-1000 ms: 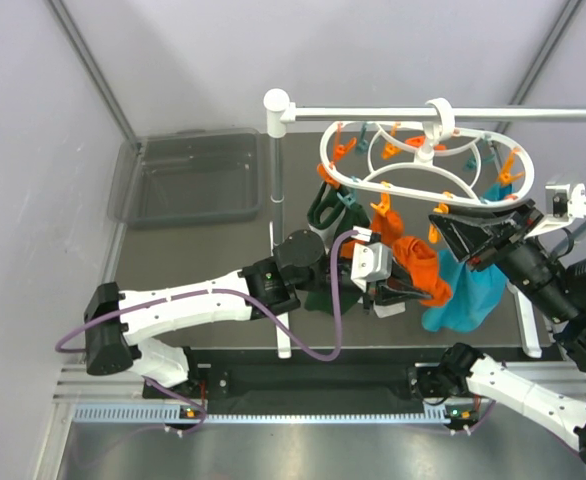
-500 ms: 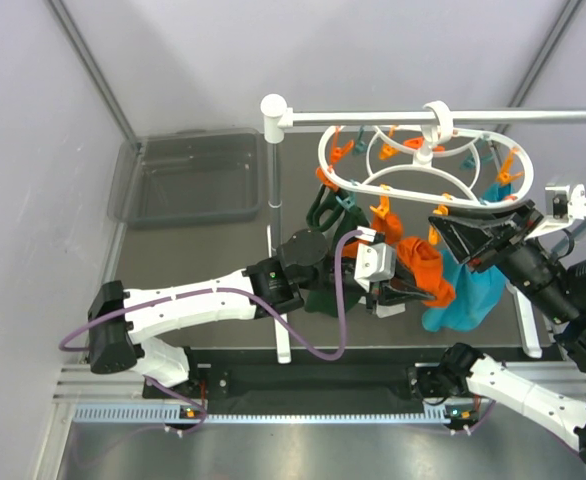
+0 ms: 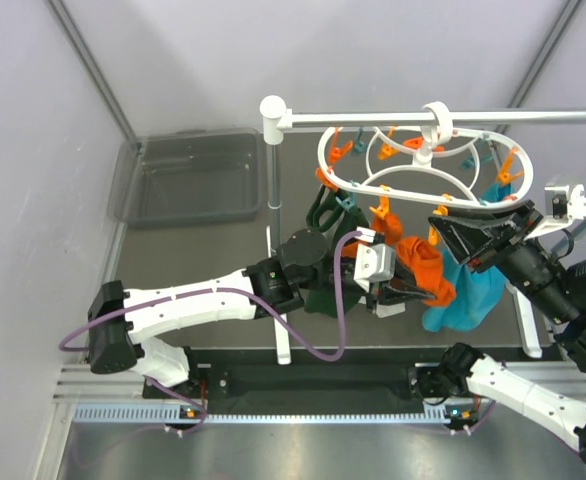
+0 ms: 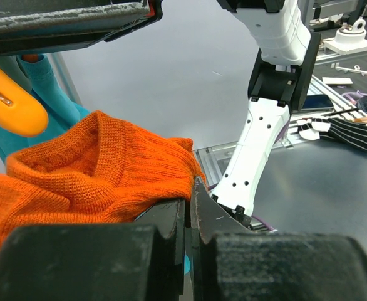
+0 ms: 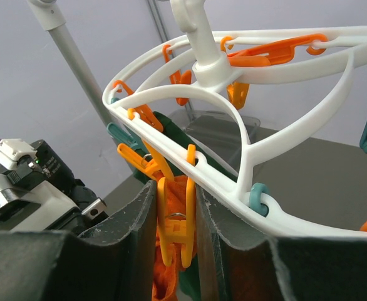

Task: Clip the socks to the hanger
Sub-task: Clamp the sock onto the hanger.

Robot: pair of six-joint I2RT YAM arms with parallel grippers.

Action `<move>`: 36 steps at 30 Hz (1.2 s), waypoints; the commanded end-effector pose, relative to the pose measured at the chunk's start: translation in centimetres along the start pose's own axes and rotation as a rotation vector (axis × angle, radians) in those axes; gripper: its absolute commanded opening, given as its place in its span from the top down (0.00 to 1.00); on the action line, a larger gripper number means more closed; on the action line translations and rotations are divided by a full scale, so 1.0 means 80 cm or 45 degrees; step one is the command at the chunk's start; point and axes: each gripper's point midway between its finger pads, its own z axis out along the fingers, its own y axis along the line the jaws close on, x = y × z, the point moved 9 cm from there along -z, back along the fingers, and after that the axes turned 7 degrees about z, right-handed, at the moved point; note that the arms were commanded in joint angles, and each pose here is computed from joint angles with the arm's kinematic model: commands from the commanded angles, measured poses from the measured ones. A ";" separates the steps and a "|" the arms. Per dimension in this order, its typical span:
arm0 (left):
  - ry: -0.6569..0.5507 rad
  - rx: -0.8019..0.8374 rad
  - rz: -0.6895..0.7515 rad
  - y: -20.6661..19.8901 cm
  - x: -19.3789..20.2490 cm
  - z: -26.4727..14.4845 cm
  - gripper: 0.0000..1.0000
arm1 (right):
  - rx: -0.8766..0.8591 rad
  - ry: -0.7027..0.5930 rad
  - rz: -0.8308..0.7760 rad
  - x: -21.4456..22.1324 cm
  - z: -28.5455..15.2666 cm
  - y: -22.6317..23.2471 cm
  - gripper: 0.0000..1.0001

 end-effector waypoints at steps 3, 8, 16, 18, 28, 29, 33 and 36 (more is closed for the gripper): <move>-0.136 -0.014 0.126 0.009 -0.039 0.001 1.00 | -0.032 0.149 0.014 0.024 -0.005 -0.001 1.00; -0.146 -0.022 0.147 0.011 -0.042 0.001 1.00 | -0.040 0.144 0.020 0.022 -0.006 0.000 1.00; -0.159 -0.036 0.166 0.015 -0.047 0.003 1.00 | -0.042 0.145 0.024 0.021 -0.006 0.001 1.00; -0.165 -0.037 0.171 0.017 -0.049 0.002 1.00 | -0.039 0.146 0.024 0.022 -0.007 0.000 1.00; -0.167 -0.038 0.188 0.022 -0.049 0.006 1.00 | -0.049 0.142 0.033 0.021 -0.009 0.002 1.00; -0.161 -0.039 0.190 0.023 -0.048 0.007 1.00 | -0.049 0.138 0.035 0.020 -0.009 0.002 1.00; -0.155 -0.046 0.214 0.024 -0.045 0.007 1.00 | -0.049 0.136 0.039 0.019 -0.010 0.002 1.00; -0.143 -0.059 0.225 0.026 -0.042 0.008 1.00 | -0.051 0.137 0.039 0.019 -0.010 0.002 1.00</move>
